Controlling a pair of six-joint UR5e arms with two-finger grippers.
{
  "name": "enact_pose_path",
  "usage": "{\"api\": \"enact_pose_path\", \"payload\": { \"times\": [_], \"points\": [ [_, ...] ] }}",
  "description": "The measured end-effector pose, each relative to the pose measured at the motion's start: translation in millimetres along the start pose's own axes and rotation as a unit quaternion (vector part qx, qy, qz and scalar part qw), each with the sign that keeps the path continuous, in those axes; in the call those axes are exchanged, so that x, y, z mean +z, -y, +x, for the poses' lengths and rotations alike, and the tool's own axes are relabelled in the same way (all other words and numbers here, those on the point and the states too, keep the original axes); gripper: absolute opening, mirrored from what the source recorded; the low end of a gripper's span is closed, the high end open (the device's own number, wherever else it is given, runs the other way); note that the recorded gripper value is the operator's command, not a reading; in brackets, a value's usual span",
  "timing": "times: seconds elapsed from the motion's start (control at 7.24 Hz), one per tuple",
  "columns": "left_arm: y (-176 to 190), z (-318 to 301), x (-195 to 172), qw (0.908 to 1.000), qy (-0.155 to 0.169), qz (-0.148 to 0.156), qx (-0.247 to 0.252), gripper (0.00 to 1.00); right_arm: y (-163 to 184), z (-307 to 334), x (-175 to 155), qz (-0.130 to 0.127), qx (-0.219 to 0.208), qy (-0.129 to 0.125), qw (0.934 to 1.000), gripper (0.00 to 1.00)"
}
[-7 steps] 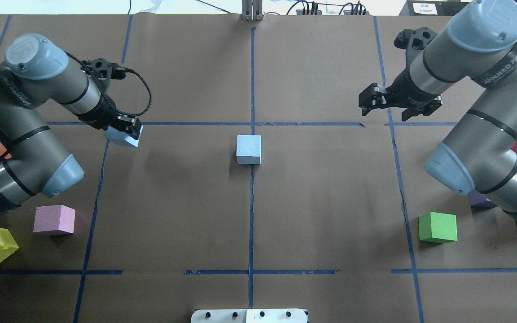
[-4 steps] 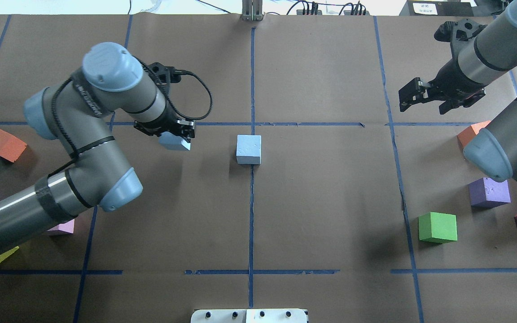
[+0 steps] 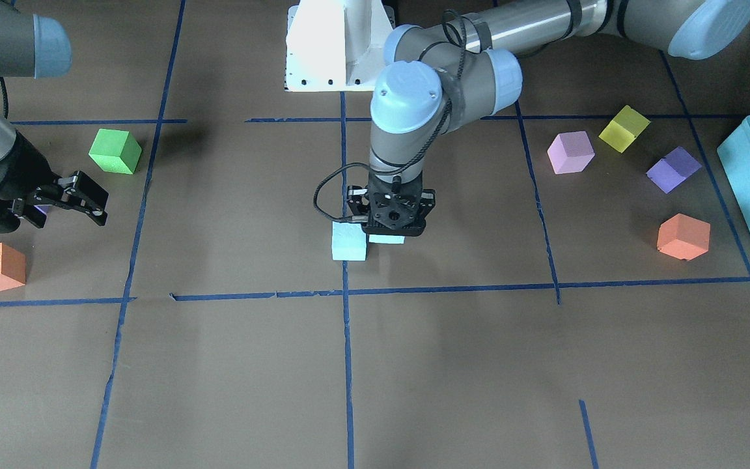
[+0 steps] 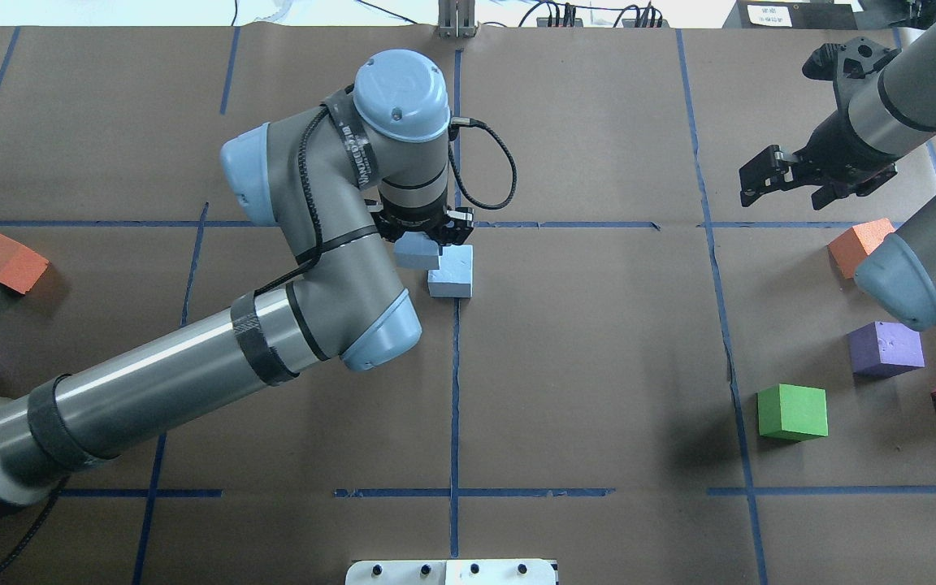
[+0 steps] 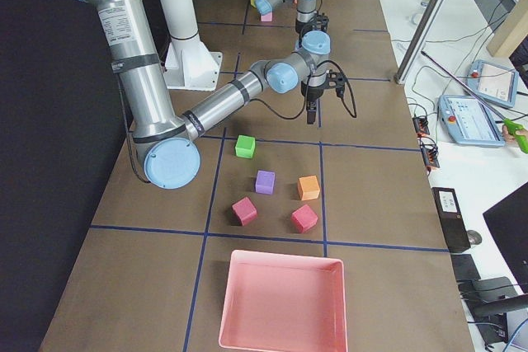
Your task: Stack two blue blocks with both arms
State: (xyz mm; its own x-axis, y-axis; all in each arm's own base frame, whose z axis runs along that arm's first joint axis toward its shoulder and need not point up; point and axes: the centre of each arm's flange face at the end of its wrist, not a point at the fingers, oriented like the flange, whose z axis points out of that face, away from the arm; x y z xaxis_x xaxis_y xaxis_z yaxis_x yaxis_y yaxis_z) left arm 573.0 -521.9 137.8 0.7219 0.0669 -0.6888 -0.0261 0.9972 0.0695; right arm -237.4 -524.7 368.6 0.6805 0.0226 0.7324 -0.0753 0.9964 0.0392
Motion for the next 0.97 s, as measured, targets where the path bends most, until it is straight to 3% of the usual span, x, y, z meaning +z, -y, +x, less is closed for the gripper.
{"api": "enact_pose_path", "payload": {
  "times": [0.41,0.97],
  "points": [
    [-4,20,12,0.9998,0.009,-0.015,0.004,0.14,0,1,0,0.000,0.000,-0.001,1.0000,1.00],
    [-1,27,18,0.9998,0.001,-0.013,0.013,0.17,-1,3,3,-0.002,0.003,-0.003,1.0000,1.00]
  ]
}}
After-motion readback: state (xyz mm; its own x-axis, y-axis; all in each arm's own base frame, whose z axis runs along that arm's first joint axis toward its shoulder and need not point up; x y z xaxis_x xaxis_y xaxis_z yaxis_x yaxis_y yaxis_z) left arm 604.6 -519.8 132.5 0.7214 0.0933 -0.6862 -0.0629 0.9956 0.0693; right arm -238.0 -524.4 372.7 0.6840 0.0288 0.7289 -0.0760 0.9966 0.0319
